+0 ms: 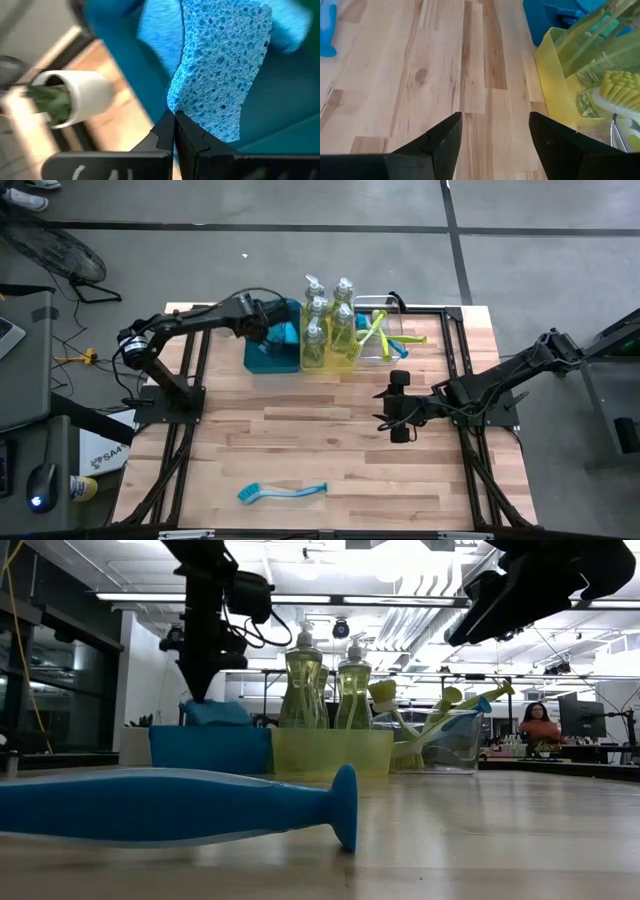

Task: Pick & Place Kitchen Sink Supplies
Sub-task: Put the blue sponge into the blue bin

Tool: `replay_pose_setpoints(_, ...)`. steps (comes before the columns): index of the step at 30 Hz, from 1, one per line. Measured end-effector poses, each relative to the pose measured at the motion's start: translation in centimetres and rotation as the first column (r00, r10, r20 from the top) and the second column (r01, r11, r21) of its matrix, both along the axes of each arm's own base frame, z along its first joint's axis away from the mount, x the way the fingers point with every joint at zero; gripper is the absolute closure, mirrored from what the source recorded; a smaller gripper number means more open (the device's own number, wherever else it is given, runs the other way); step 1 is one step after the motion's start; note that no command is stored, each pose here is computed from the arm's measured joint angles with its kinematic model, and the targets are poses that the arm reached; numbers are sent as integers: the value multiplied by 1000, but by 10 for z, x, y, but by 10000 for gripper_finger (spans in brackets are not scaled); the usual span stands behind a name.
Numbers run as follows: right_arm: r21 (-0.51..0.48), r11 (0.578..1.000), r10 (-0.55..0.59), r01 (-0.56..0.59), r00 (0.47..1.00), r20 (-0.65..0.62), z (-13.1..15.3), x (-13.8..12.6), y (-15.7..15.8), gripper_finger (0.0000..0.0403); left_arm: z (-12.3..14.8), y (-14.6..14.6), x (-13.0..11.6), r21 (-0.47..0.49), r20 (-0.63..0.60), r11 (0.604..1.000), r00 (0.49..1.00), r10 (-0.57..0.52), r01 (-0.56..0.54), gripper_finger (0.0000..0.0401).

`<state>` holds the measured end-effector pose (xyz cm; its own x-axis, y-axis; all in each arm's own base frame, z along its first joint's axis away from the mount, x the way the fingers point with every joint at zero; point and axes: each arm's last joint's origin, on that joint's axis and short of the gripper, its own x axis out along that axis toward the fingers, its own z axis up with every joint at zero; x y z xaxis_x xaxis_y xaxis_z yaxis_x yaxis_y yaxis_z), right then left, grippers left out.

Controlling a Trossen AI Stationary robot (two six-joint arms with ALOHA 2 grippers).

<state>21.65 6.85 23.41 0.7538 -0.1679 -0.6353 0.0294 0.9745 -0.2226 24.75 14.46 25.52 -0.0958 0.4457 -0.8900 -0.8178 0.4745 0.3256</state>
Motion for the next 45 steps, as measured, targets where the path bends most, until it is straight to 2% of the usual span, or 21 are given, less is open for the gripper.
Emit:
replay_pose_setpoints(3, 6, 1000, -21, 21, 1000, 6, 0, 0, 0, 179, 0, 17, -2, -71, 111, 997, 993, 29, -21, 401)
replay_pose_setpoints(6, 12, 999, -33, 33, 999, 10, 0, 0, -1, 179, 0, 32, -7, -99, 191, 993, 978, 77, -59, 401)
replay_pose_setpoints(10, 13, 999, -34, 34, 999, 10, 0, 0, 0, 179, 0, 44, -16, -119, 213, 985, 966, 146, -122, 401)
replay_pose_setpoints(18, 2, 999, -43, 43, 999, 17, 0, 0, -1, 179, -2, 54, -21, -156, 266, 978, 948, 176, -138, 401)
replay_pose_setpoints(28, 51, 997, -68, 66, 997, 39, 2, 1, 0, 179, -37, 67, -35, -278, 389, 952, 891, 234, -129, 401)
replay_pose_setpoints(33, 50, 997, -66, 64, 997, 39, 2, 1, 0, 179, -41, 68, -38, -283, 384, 950, 892, 240, -134, 394)
replay_pose_setpoints(38, 58, 996, -69, 67, 997, 39, 2, 1, 0, 179, -40, 67, -37, -289, 395, 954, 898, 194, -79, 357)
replay_pose_setpoints(45, 119, 991, -60, 56, 998, 29, 1, 1, 1, 179, -36, 64, -39, -292, 397, 956, 905, 154, -35, 258)
